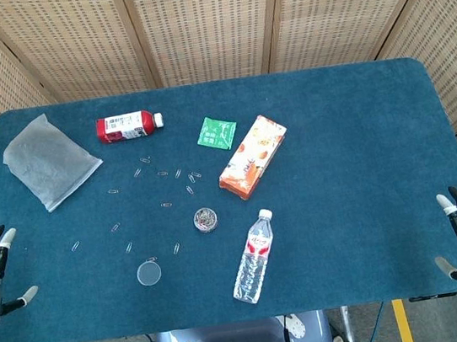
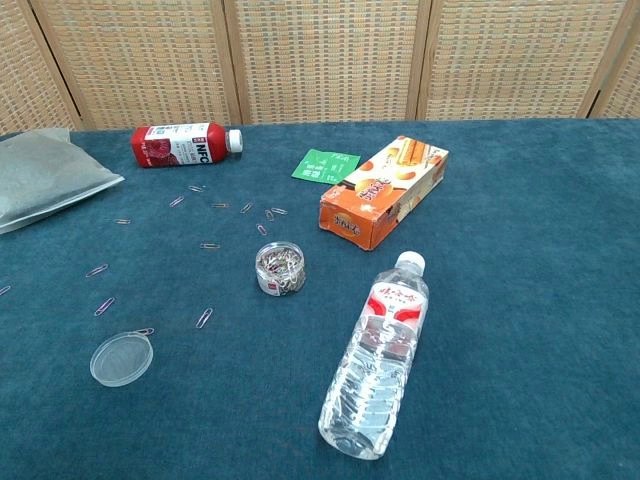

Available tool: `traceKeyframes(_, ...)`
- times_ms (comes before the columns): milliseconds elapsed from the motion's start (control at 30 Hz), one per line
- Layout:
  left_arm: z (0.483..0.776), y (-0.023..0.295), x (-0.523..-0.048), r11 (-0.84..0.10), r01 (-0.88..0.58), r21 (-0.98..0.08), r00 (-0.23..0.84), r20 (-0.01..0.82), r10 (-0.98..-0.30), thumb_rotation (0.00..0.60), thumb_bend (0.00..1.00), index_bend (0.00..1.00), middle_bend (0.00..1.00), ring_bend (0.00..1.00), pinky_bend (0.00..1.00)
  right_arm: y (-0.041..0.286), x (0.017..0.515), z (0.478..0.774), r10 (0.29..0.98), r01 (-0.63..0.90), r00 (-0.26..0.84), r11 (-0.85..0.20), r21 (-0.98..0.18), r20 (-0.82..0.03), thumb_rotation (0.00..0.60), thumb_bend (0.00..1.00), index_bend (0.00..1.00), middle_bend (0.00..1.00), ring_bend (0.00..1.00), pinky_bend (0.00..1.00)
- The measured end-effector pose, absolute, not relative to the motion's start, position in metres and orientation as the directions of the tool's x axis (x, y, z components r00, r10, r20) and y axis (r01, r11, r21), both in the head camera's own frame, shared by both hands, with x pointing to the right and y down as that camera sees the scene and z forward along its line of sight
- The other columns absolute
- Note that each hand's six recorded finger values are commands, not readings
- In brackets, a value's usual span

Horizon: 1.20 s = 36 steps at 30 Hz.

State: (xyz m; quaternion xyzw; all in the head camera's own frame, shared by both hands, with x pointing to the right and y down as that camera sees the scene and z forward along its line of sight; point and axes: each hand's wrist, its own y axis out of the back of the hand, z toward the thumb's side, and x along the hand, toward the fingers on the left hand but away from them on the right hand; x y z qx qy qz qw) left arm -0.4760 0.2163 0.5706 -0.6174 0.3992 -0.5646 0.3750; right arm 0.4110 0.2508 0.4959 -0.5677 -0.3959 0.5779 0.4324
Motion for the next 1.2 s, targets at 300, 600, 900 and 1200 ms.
traceKeyframes(300,0.587,0.205,-0.463,-0.469,-0.049,-0.882,0.074,0.465,-0.882,0.600,0.01,0.00,0.00,0.00,0.00,0.251,0.409,0.501,0.944,-0.032,0.027,-0.327,-0.945,-0.328,0.600,0.00,0.00,0.00,0.00,0.00)
traceKeyframes(600,0.646,0.174,-0.404,-0.586,0.028,-0.810,0.201,0.579,-0.790,0.600,0.12,0.20,0.00,0.00,0.00,0.247,0.407,0.509,0.942,-0.022,0.024,-0.335,-0.942,-0.336,0.600,0.00,0.00,0.00,0.00,0.00)
traceKeyframes(900,0.702,0.156,-0.361,-0.671,0.081,-0.737,0.199,0.672,-0.714,0.600,0.16,0.25,0.00,0.00,0.00,0.246,0.406,0.511,0.943,-0.015,0.028,-0.330,-0.944,-0.331,0.600,0.00,0.00,0.00,0.00,0.00)
traceKeyframes(1200,0.714,0.164,-0.345,-0.694,0.100,-0.713,0.218,0.696,-0.684,0.600,0.22,0.33,0.00,0.00,0.00,0.246,0.407,0.512,0.942,-0.008,0.030,-0.336,-0.942,-0.336,0.600,0.00,0.00,0.00,0.00,0.00)
